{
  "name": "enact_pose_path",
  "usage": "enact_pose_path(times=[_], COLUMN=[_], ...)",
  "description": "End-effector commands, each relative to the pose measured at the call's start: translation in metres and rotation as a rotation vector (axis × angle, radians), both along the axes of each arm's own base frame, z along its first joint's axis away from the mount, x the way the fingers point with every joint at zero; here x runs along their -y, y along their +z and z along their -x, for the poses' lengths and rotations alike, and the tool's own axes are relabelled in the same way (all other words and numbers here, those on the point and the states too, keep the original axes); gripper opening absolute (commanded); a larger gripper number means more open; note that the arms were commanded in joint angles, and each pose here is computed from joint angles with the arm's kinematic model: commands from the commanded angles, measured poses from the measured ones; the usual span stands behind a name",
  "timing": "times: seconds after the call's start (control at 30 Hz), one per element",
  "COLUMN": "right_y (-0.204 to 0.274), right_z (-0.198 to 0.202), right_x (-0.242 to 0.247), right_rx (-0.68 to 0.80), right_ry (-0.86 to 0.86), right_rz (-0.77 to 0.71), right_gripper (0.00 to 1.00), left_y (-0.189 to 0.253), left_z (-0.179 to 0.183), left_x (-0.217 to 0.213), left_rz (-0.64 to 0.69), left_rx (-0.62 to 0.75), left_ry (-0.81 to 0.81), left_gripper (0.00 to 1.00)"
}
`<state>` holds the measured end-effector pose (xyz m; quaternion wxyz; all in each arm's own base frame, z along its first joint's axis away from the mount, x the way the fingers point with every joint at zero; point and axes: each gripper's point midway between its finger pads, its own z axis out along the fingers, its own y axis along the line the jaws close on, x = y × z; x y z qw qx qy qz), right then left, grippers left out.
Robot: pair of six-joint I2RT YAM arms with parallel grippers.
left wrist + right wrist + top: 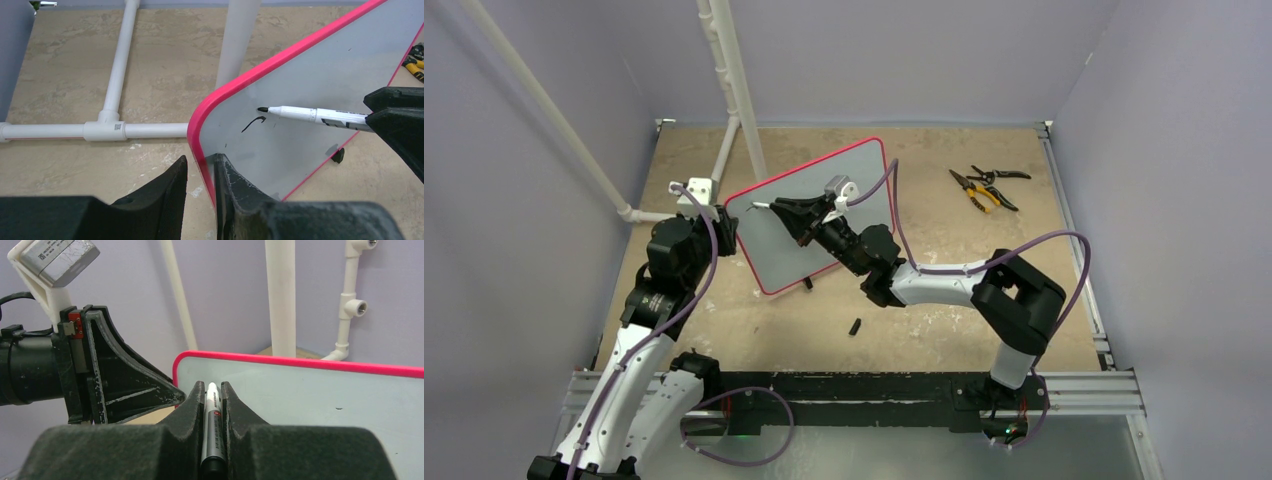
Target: Write a sentence on the whiteboard
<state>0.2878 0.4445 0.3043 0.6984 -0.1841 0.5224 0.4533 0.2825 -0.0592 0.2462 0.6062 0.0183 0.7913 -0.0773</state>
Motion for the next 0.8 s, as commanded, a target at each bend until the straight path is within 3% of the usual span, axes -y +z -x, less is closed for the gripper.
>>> enact_pose_path(times=[0.0,0.77], right_y=[0.004,-0.031], right_z=[-0.004,-0.002], right_x=[0.002,0.003], right_rx=[0.019,-0.038], right_ry=[-0.026,-0.018], right_rz=[-0.015,0.048], right_gripper=[0.0,0.0], left_y=[0.015,0.015], left_z=[-0.003,-0.003], left_x=[0.001,0.001], left_rz=[0.014,0.01], left_rx=[0.051,0.051], left_ry=[-0.002,0.001], left_gripper=[0.24,0.22])
